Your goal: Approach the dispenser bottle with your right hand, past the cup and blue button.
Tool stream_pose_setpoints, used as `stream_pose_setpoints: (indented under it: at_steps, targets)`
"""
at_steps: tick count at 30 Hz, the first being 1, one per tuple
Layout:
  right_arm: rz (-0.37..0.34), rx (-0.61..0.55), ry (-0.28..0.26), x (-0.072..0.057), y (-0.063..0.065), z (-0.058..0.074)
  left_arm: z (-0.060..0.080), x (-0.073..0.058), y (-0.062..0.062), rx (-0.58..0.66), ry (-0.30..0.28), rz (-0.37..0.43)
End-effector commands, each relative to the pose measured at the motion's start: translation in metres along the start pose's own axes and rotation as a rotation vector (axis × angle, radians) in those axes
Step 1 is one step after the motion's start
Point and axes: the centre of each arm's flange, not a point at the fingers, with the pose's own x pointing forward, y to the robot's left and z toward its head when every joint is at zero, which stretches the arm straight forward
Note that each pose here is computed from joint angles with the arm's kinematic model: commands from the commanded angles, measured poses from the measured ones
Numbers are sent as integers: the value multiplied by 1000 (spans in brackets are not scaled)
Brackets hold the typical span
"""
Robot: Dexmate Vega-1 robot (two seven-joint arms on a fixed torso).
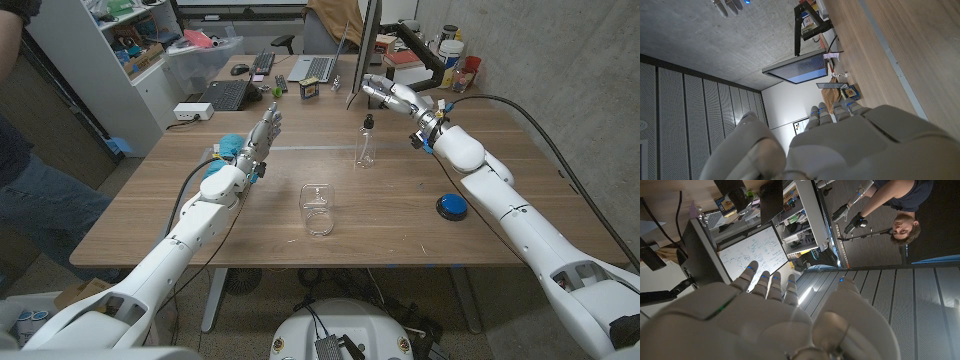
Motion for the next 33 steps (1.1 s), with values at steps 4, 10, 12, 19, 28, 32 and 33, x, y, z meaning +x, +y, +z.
stream_pose_setpoints:
  at_steps: [4, 10, 12, 19, 28, 32, 33]
  targets:
    - [36, -45, -20, 6, 6, 7, -1, 1, -2, 2, 3, -5]
    - [53, -58, -12, 10, 8, 6, 0, 1, -2, 4, 2, -6]
    - [56, -63, -8, 12, 8, 5, 0, 0, -2, 5, 1, -6]
    - [66, -87, -4, 17, 9, 3, 1, -1, -2, 7, 3, -5]
    - [72, -123, -1, 21, 10, 3, 1, 0, -1, 13, 3, -5]
    - [72, -142, -1, 23, 10, 3, 1, 0, -1, 11, 3, -3]
    - [72, -143, -1, 23, 10, 3, 1, 0, -1, 11, 3, -3]
